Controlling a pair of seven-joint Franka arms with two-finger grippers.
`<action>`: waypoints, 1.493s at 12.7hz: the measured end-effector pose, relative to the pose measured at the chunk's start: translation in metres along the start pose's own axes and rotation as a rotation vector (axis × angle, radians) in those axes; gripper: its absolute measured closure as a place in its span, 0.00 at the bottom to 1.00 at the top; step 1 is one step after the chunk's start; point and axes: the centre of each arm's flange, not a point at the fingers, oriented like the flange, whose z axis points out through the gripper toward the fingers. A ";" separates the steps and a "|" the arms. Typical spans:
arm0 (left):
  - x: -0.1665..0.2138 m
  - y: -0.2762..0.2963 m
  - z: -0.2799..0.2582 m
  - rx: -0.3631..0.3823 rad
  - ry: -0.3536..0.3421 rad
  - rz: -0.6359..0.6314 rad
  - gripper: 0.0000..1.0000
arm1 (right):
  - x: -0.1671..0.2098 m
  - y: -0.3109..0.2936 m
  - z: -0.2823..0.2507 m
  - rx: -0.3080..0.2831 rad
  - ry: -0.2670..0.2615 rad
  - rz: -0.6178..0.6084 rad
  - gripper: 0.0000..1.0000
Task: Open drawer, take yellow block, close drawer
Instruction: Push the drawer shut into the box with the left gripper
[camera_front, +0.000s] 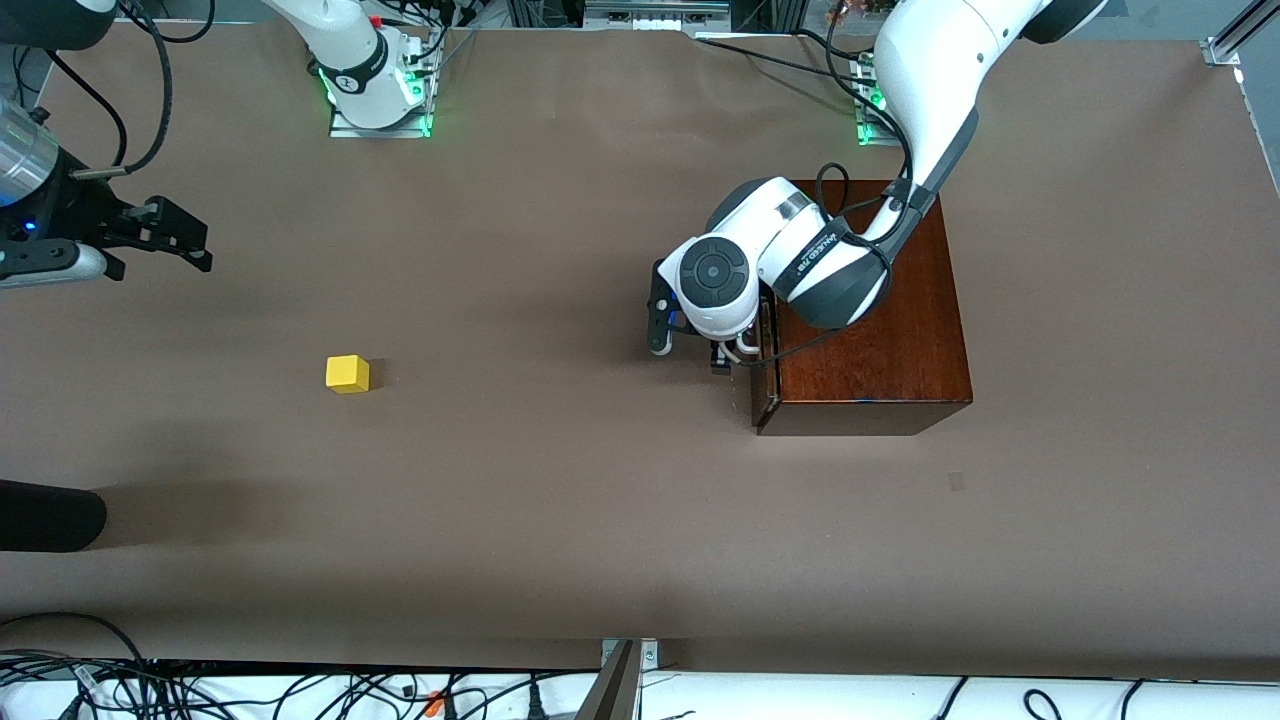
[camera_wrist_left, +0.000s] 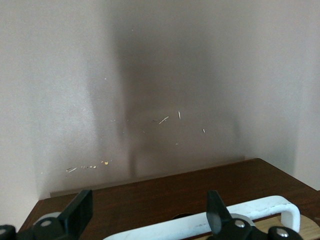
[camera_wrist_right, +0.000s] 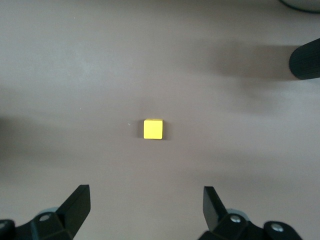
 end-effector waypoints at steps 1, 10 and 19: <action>-0.001 -0.001 0.000 0.000 0.000 0.005 0.00 | -0.001 0.000 -0.003 -0.001 -0.004 0.001 0.00; -0.015 -0.005 -0.020 0.026 0.013 -0.008 0.00 | -0.001 0.003 -0.004 -0.001 -0.015 0.008 0.00; -0.198 0.007 -0.171 -0.022 0.118 -0.699 0.00 | 0.001 0.005 0.000 -0.001 -0.021 0.012 0.00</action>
